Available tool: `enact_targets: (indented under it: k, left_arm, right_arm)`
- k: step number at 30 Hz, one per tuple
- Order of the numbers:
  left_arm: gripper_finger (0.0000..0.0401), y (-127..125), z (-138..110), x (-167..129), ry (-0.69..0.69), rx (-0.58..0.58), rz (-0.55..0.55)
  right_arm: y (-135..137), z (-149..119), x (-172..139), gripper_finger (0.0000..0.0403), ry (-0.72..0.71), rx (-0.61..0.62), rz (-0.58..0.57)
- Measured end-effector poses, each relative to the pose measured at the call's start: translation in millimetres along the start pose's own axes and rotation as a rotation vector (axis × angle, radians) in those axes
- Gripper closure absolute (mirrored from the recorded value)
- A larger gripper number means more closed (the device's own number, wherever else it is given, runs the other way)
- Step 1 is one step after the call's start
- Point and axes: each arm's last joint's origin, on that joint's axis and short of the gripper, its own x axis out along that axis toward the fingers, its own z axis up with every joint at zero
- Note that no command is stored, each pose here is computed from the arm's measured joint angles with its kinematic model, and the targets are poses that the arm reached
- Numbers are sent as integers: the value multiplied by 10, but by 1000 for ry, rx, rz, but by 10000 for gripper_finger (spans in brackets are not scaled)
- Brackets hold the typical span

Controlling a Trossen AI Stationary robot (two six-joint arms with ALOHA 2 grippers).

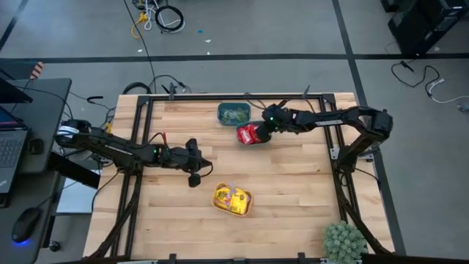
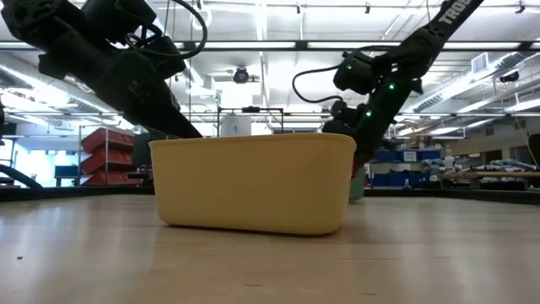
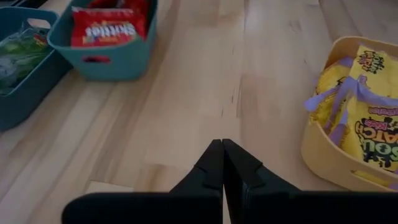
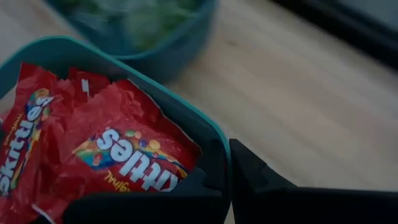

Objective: Sort candy
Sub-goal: Move the green bin to the right of the blue bin

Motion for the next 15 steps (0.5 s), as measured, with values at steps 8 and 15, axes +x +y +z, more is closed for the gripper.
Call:
enact_targets:
  k: [8,15]
  left_arm:
    - [401,-25,-8,-5,3,6,-3]
    - [401,-50,-11,-11,1,12,-2]
  right_arm:
    - [-387,37,-204,400,77,5,-176]
    - [-647,129,-258,400,50,58,-240]
